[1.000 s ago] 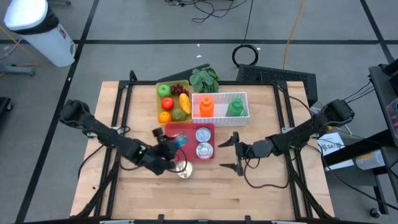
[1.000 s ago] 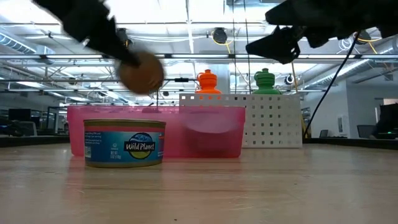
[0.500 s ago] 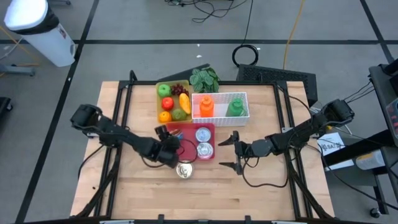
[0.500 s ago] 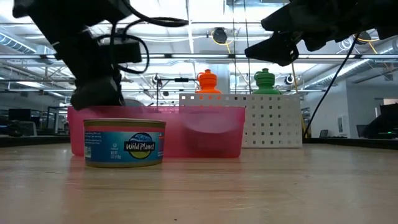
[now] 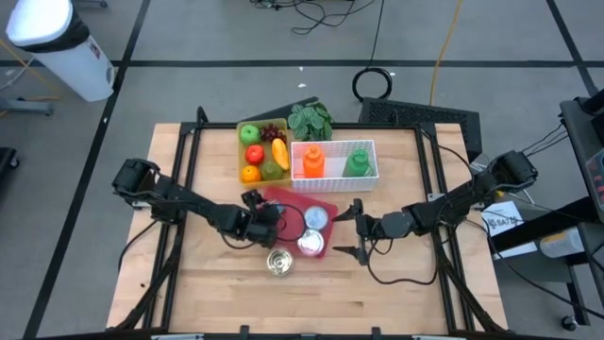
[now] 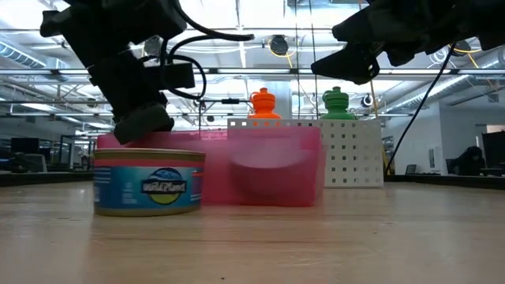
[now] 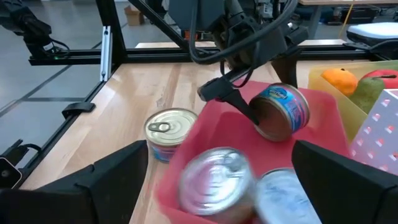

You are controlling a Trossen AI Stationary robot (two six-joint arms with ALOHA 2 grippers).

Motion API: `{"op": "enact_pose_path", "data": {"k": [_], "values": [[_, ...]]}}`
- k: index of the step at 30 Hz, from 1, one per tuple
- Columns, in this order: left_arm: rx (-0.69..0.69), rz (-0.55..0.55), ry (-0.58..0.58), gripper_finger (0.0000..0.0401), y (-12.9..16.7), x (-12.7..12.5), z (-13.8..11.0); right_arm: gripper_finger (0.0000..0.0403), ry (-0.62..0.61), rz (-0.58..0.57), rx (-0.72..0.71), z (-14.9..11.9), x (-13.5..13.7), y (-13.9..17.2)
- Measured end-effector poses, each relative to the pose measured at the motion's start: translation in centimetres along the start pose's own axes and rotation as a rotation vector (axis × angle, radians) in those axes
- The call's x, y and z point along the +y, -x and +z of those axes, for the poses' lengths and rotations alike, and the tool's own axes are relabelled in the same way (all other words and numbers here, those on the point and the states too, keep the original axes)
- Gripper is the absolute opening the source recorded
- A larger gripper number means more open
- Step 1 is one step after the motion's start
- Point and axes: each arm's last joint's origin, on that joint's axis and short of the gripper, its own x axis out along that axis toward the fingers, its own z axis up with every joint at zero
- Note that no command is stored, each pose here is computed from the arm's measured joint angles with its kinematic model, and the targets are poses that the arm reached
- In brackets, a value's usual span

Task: Pick & Place Food Item
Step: Put the bottom blue pink tuna can in the pink bin

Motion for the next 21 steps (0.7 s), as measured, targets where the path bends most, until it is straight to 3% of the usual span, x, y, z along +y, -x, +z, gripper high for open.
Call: {"op": "enact_pose_path", "data": {"k": [9, 14, 18, 21], "values": [[-0.008, -0.049, -0.024, 0.0296, 0.0, -0.3, 0.2, 0.0377, 0.0, -0.001, 0.0, 0.0, 0.0, 0.0], [-0.024, -0.051, 0.073, 0.0258, -0.2, -0.1, 0.6, 0.0377, 0.0, -0.001, 0.0, 0.0, 0.0, 0.0], [-0.049, -0.042, 0.153, 0.0199, -0.6, 0.5, 1.2, 0.0377, 0.005, -0.003, 0.015, -0.2, 0.0, 0.0], [-0.046, -0.028, 0.178, 0.0196, -0.9, 0.9, 1.4, 0.0377, 0.007, -0.004, 0.023, -0.3, 0.0, 0.0]]}}
